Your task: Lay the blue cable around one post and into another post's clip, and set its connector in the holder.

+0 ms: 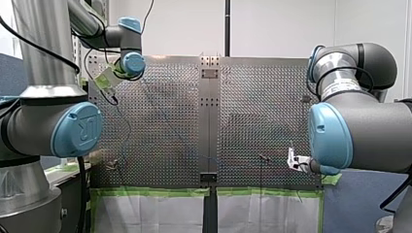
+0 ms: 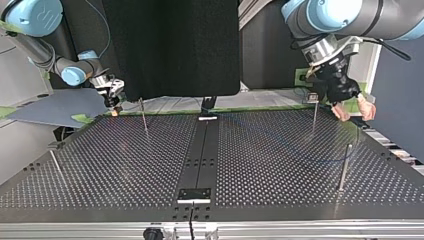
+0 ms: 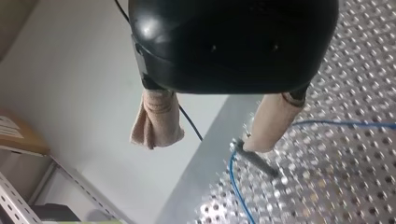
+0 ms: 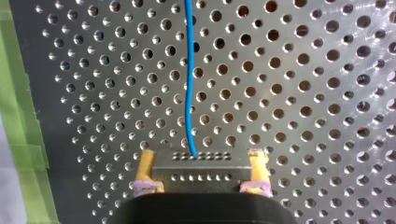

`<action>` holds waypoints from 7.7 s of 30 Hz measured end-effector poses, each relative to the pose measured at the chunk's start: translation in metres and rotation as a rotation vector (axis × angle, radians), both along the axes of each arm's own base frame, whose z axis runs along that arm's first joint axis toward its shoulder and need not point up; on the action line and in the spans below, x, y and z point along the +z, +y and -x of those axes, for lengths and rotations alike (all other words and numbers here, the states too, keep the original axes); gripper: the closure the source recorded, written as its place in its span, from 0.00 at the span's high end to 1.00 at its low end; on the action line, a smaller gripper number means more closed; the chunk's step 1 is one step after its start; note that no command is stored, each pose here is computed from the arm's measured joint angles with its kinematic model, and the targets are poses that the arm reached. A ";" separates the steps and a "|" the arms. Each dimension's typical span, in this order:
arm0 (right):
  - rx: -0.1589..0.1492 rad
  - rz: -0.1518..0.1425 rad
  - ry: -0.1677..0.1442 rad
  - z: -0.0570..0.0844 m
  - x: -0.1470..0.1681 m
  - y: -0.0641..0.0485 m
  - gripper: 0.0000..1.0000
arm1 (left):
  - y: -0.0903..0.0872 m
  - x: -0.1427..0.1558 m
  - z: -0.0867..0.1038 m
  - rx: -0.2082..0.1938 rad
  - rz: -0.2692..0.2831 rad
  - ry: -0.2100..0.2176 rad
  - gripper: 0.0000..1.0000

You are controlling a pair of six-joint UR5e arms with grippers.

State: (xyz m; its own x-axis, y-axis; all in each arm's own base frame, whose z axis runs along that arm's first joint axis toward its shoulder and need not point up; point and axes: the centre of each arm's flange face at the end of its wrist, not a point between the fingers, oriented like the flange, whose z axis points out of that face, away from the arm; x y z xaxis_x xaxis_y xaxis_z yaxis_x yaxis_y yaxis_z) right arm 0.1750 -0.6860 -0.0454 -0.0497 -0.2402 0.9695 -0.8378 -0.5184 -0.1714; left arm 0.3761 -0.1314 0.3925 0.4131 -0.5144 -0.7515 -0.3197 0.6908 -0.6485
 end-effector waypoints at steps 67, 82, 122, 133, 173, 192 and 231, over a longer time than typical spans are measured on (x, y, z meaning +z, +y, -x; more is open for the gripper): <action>-0.006 -0.001 0.004 0.003 -0.002 0.000 0.00 | 0.086 -0.049 -0.153 -0.100 0.218 -0.086 1.00; -0.005 -0.001 0.006 0.002 -0.003 0.000 0.00 | 0.111 -0.016 -0.188 -0.110 0.208 -0.173 1.00; -0.053 -0.023 0.018 0.035 0.038 0.002 0.00 | 0.114 -0.016 -0.189 -0.108 0.189 -0.159 1.00; -0.082 -0.043 0.009 0.041 0.090 0.004 0.00 | 0.113 -0.019 -0.187 -0.112 0.191 -0.142 1.00; -0.126 -0.070 -0.051 -0.005 0.267 0.062 0.00 | 0.110 -0.030 -0.186 -0.167 0.185 -0.125 1.00; -0.156 0.063 -0.093 0.027 0.377 0.070 0.00 | 0.114 -0.031 -0.186 -0.169 0.186 -0.121 1.00; -0.153 0.208 -0.069 0.050 0.345 0.038 0.00 | 0.120 -0.030 -0.187 -0.162 0.182 -0.124 1.00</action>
